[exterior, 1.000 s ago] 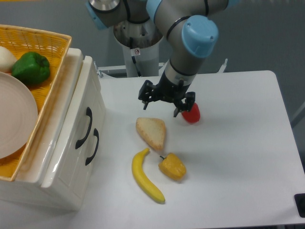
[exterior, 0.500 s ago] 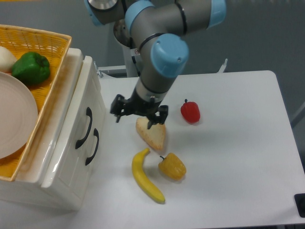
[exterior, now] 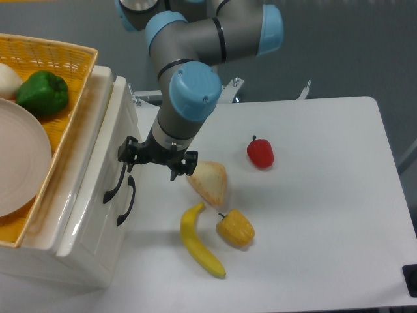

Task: Slide open the top white drawer
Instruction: 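Hook the gripper onto the black handle of the upper drawer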

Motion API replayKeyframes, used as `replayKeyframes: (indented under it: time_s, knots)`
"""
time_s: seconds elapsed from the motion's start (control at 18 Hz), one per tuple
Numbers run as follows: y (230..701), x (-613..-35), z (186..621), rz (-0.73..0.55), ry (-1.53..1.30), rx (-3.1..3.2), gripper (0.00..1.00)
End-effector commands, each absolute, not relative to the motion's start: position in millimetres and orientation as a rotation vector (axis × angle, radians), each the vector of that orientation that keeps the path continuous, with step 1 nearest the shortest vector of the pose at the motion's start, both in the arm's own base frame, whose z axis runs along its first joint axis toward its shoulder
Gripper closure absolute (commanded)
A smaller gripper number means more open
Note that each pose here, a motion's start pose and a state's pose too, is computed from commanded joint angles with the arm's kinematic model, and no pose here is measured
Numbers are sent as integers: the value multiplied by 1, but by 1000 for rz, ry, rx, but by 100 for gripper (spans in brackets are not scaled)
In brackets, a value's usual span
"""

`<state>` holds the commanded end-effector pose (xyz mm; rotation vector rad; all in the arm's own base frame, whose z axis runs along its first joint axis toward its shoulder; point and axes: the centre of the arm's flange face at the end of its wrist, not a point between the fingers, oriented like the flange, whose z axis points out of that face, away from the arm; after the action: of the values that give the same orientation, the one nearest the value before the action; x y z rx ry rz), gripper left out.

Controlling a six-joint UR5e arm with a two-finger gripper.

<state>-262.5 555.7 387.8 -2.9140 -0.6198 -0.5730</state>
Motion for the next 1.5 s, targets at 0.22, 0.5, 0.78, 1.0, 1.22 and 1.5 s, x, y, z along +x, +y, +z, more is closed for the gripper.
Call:
replayKeyframes:
  time_s: [0.22, 0.5, 0.78, 1.0, 1.22, 1.5]
  knots:
    - [556, -262, 387, -578, -620, -2913, 0]
    - [556, -262, 387, -580, -618, -2912, 0]
    - [558, -262, 383, -581, -610, -2917, 0]
    - [562, -257, 380, -583, -578, -2925, 0]
    - [564, -255, 379, -585, -567, -2929, 0]
    - [565, -255, 378, -588, -566, -2929, 0]
